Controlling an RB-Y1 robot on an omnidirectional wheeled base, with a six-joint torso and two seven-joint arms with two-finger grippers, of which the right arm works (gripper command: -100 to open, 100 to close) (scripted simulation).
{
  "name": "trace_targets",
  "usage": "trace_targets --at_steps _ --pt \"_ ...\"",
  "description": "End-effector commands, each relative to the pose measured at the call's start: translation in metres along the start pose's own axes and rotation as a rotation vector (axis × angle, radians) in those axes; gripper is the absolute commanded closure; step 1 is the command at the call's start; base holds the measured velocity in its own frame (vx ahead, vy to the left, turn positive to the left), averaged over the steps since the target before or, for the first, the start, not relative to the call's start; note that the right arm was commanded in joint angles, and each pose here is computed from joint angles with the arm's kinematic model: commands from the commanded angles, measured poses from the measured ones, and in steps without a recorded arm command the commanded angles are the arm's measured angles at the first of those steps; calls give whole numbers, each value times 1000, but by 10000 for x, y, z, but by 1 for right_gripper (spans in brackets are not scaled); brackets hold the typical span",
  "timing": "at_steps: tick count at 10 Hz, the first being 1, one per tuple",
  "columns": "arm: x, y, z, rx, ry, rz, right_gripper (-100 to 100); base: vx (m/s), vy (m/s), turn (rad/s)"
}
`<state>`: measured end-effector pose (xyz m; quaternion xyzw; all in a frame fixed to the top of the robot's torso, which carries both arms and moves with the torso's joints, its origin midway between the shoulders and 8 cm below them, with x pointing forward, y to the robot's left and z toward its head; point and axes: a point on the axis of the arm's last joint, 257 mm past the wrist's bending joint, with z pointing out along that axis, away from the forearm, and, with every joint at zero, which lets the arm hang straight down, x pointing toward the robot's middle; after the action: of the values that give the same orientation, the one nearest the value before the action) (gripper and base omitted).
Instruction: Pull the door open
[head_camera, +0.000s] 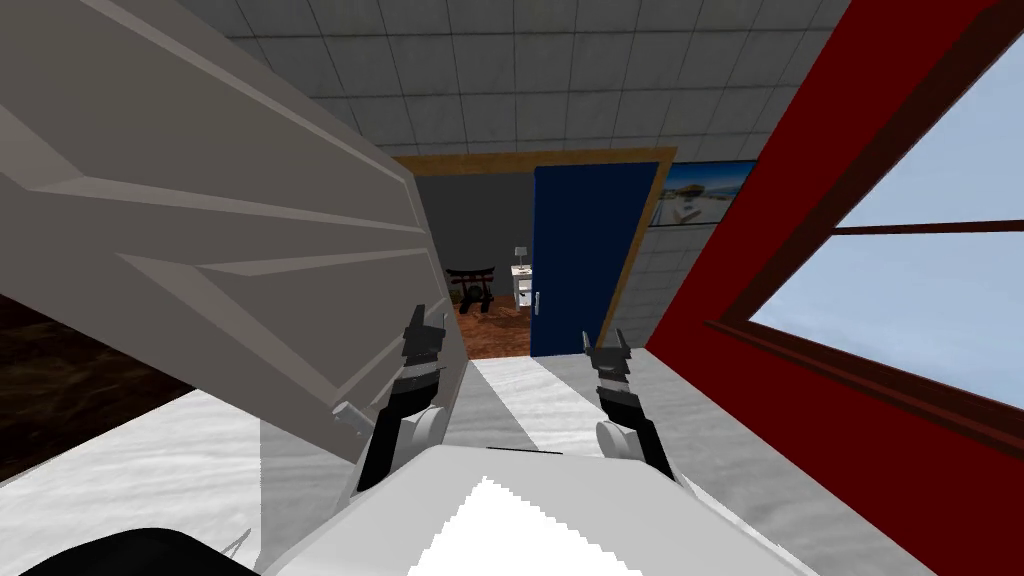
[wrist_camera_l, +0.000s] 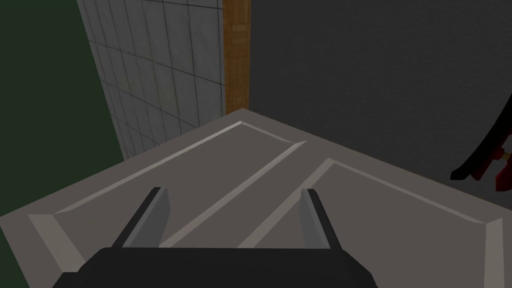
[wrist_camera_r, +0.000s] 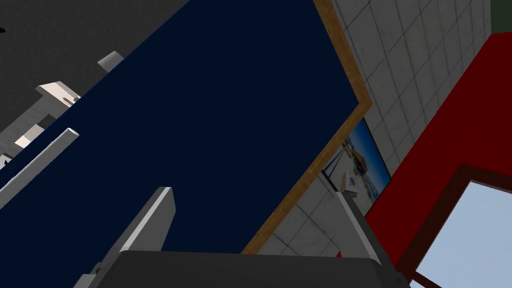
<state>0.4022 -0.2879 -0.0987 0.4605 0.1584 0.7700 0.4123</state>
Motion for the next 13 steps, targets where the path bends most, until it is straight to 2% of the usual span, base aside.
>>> trace_targets --at_steps 1,7,13 --pt "-107 -80 -37 8 -23 45 -100 113 -26 188" --pt "-524 -343 -213 32 -118 195 -100 94 -23 172" --pt "-949 -569 -435 39 -223 331 -100 98 -33 166"
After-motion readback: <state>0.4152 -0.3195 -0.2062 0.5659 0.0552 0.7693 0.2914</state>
